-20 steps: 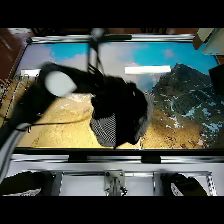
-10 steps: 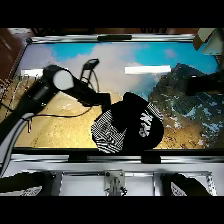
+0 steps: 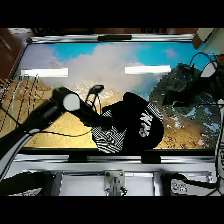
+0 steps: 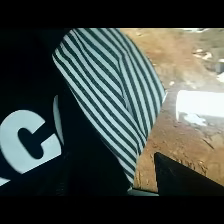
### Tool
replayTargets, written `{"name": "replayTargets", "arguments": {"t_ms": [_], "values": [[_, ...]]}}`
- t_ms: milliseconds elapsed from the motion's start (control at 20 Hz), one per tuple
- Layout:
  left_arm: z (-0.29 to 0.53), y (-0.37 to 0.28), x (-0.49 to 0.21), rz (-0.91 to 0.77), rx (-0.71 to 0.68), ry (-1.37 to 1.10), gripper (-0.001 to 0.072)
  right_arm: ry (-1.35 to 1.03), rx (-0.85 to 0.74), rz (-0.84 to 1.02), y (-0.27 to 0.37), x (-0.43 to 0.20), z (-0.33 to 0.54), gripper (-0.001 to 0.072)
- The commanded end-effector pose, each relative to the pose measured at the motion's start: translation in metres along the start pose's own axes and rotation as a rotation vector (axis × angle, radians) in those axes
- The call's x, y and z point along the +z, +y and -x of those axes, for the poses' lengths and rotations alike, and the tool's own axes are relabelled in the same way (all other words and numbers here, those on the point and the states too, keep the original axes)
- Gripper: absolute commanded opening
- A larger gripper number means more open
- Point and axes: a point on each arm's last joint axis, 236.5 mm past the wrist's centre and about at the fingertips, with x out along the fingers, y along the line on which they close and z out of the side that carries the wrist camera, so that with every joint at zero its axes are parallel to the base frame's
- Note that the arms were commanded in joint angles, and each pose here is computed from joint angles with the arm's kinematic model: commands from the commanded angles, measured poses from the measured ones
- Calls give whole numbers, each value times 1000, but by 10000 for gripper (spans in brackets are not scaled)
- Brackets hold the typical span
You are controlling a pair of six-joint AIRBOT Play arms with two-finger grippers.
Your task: Fold the shirts.
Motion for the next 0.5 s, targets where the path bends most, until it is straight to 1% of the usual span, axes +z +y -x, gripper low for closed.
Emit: {"name": "replayTargets", "arguments": {"t_ms": [0, 150, 200, 250, 300, 350, 400, 450], "values": [[-52, -13, -8, -11, -6, 14, 711, 79, 89, 40, 4, 0, -40, 630], [-71, -12, 5, 12, -15, -17, 707, 122, 170, 25, 12, 3, -67, 630], [-74, -11, 8, 15, -15, -22, 634, 139, 191, 32, 15, 2, -75, 630], [-74, -11, 10, 14, -16, -30, 446, 159, 199, 49, 17, 0, -83, 630], [-73, -10, 13, 16, -19, -40, 284, 179, 201, 72, 18, -1, -93, 630], [-72, -10, 15, 14, -19, -44, 172, 198, 201, 84, 21, -2, -103, 630], [-69, -9, 18, 11, -20, -51, 85, 208, 199, 90, 24, -2, -113, 630], [-65, -8, 21, 5, -19, -58, 54, 217, 197, 96, 28, -2, -121, 628]]}}
